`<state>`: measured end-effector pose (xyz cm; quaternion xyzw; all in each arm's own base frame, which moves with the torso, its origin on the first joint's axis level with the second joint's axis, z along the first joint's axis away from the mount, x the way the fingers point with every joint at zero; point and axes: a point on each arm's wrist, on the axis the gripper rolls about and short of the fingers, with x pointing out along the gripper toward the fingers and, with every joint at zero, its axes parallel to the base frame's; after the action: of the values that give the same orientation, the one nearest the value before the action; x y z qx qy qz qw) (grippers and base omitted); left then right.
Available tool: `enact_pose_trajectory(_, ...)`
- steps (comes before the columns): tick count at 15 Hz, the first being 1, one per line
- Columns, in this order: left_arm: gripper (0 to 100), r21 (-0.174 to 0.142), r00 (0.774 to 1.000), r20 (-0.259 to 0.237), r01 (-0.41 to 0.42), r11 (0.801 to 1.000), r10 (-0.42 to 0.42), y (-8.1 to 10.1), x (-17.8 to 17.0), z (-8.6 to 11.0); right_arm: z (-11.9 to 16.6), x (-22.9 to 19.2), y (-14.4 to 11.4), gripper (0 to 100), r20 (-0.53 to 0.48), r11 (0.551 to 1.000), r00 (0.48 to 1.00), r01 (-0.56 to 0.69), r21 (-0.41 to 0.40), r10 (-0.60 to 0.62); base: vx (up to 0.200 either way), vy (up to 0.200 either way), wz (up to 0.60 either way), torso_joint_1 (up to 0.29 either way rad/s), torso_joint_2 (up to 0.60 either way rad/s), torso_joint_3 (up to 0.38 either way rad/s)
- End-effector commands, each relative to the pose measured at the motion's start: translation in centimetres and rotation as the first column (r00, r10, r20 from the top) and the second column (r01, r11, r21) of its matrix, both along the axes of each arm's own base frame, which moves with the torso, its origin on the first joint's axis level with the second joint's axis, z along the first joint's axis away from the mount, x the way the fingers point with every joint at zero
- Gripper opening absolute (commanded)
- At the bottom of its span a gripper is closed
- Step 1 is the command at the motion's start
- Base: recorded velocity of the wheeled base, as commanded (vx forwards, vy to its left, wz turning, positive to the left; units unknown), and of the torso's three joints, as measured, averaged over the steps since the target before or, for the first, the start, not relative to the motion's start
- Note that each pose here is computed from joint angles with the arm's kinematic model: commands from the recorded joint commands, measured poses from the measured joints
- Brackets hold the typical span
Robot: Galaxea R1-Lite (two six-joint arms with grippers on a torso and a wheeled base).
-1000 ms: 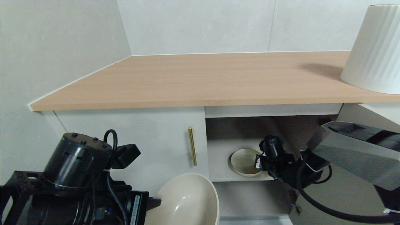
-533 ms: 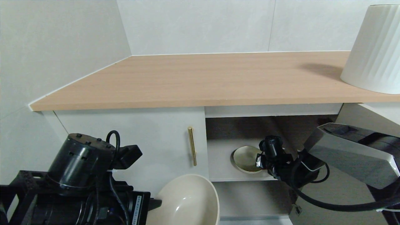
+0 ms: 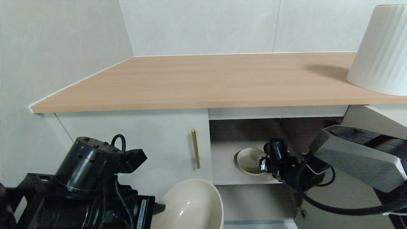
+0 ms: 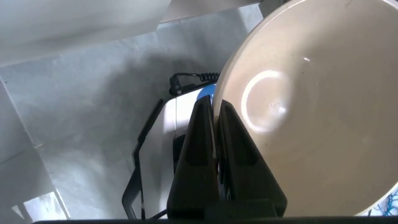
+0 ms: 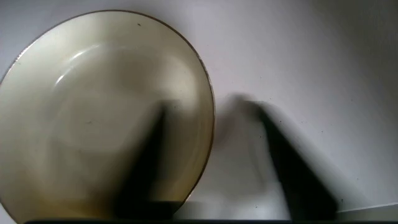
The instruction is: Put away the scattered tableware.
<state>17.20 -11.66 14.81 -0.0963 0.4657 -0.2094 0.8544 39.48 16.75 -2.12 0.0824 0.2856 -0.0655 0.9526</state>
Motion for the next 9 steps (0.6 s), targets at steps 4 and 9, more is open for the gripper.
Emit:
enact_pose_trajectory(4,0,0.008,1.0,-0.018,-0.005,1.0,0.005,-0.2,0.4,-0.4,1.0,-0.2,0.0,100,0.014,1.0,1.0,-0.002,0.009,0.002,0.0,0.0,0.0,0.0,0.0,0.0)
enact_pose_trajectory(9,0,0.05,0.984,-0.063,-0.161,0.986,0.165,-2.5,2.5,-2.4,7.7,-6.3,0.6,100,-0.01,0.949,0.96,-0.275,0.155,0.28,0.0,0.0,0.0,0.0,0.0,0.0)
